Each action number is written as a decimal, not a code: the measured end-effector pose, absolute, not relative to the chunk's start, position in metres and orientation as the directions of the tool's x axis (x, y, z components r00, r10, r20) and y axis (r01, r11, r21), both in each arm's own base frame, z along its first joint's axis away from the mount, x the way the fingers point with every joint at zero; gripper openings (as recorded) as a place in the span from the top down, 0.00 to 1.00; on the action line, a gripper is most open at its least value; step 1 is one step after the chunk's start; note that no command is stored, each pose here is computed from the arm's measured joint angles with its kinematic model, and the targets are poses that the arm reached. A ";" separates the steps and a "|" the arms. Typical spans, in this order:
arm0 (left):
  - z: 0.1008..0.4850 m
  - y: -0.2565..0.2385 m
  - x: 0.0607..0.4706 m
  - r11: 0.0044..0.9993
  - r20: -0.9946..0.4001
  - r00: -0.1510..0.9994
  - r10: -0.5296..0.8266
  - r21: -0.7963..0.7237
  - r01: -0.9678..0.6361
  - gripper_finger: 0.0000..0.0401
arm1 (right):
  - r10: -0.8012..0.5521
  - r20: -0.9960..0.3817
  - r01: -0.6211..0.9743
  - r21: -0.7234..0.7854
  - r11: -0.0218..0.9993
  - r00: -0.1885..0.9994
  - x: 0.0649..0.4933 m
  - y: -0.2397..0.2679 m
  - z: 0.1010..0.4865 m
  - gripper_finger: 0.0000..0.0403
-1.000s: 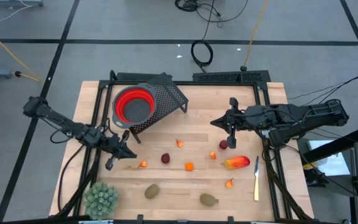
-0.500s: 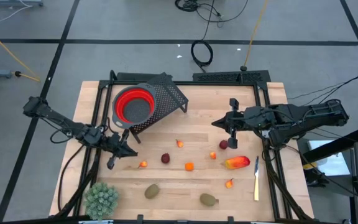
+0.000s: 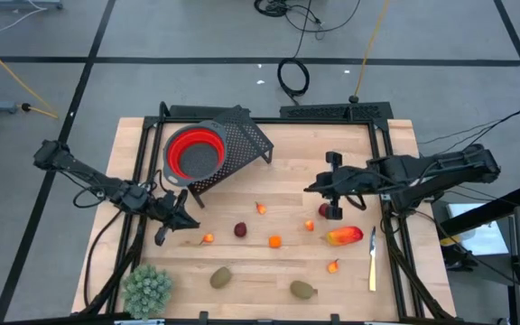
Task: Pick & Place Fruit
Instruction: Put the pomegranate into the red strainer bowl on the shelf
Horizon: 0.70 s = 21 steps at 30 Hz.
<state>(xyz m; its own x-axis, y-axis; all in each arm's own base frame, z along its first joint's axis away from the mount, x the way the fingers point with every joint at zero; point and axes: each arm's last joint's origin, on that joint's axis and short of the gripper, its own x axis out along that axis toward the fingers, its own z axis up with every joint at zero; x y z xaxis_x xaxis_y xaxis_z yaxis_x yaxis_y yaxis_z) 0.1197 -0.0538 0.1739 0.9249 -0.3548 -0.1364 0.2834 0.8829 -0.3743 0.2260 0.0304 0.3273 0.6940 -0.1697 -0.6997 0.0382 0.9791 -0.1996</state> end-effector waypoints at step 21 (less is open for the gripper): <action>0.175 -0.055 0.119 0.830 -0.130 0.916 -0.381 -0.485 0.276 0.97 | -0.121 -0.818 0.054 -0.110 0.992 0.562 0.220 0.013 0.308 0.79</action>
